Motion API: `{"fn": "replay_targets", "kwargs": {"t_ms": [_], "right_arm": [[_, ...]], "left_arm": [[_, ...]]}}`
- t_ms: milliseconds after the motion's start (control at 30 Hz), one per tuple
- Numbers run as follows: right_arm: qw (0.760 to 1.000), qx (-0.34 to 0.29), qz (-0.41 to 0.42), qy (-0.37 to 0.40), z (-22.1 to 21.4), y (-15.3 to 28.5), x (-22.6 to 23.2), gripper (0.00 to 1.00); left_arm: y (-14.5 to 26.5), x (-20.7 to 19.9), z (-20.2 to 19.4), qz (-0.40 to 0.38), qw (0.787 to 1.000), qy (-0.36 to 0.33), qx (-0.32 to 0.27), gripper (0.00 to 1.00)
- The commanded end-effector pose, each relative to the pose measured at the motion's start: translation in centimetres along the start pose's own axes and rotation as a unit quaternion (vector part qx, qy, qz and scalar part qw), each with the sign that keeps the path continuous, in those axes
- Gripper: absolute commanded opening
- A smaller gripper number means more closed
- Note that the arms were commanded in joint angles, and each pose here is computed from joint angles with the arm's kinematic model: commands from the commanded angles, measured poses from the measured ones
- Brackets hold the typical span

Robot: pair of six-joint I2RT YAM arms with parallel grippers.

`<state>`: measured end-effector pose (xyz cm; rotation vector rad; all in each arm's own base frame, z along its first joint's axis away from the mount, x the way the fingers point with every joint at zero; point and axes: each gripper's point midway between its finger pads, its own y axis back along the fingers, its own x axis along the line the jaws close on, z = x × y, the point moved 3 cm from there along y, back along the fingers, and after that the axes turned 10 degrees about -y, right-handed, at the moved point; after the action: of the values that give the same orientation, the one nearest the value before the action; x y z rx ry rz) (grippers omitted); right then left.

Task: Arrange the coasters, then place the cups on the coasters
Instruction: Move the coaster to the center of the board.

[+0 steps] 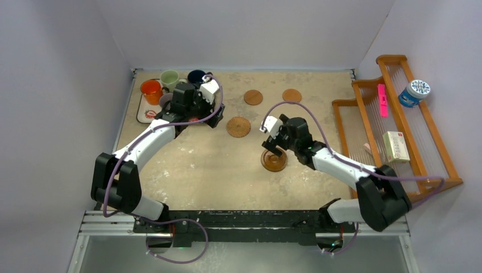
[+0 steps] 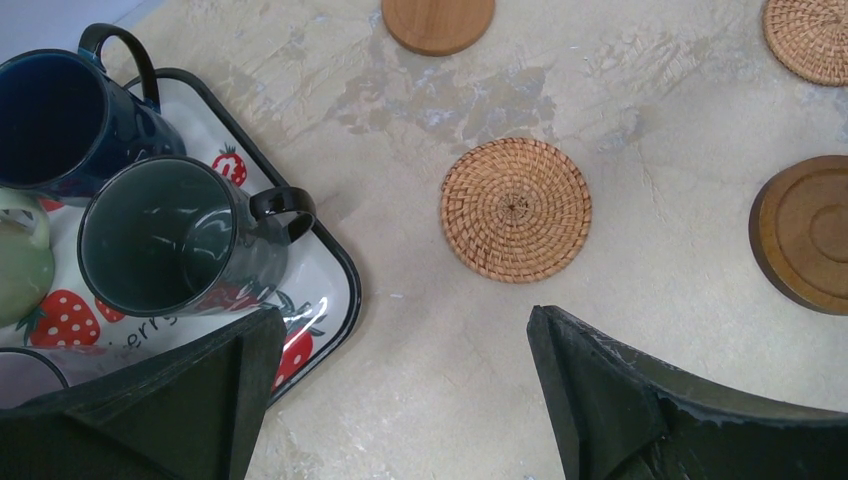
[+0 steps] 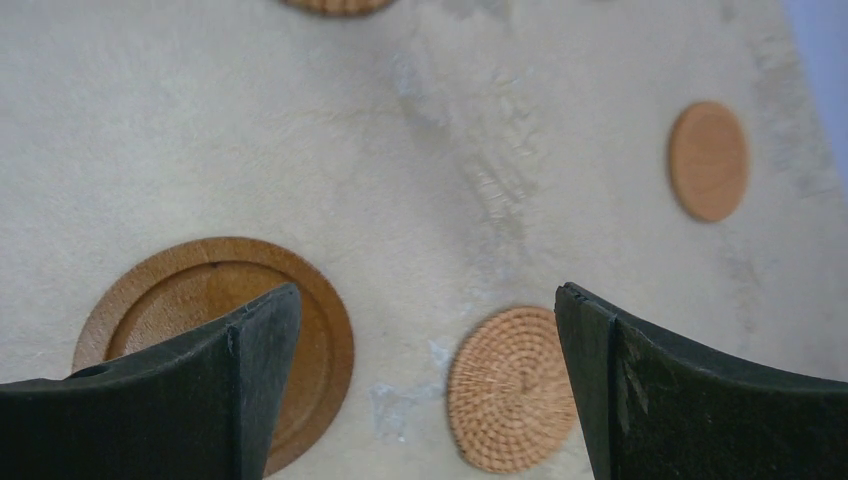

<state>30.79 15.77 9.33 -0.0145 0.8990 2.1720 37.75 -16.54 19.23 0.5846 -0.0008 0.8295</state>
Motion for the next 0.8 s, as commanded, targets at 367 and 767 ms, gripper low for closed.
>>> {"fn": "replay_targets", "kwargs": {"t_ms": [367,767], "right_arm": [[0.982,0.048,-0.173,-0.060,-1.5,3.5,-10.9,0.99],[0.971,0.117,-0.199,-0.063,-6.4,0.7,-12.5,0.99]], "left_arm": [[0.1,-0.5,1.1,-0.017,0.999,0.009,-0.028,1.00],[0.3,-0.5,1.2,-0.017,0.999,0.008,-0.029,1.00]]}}
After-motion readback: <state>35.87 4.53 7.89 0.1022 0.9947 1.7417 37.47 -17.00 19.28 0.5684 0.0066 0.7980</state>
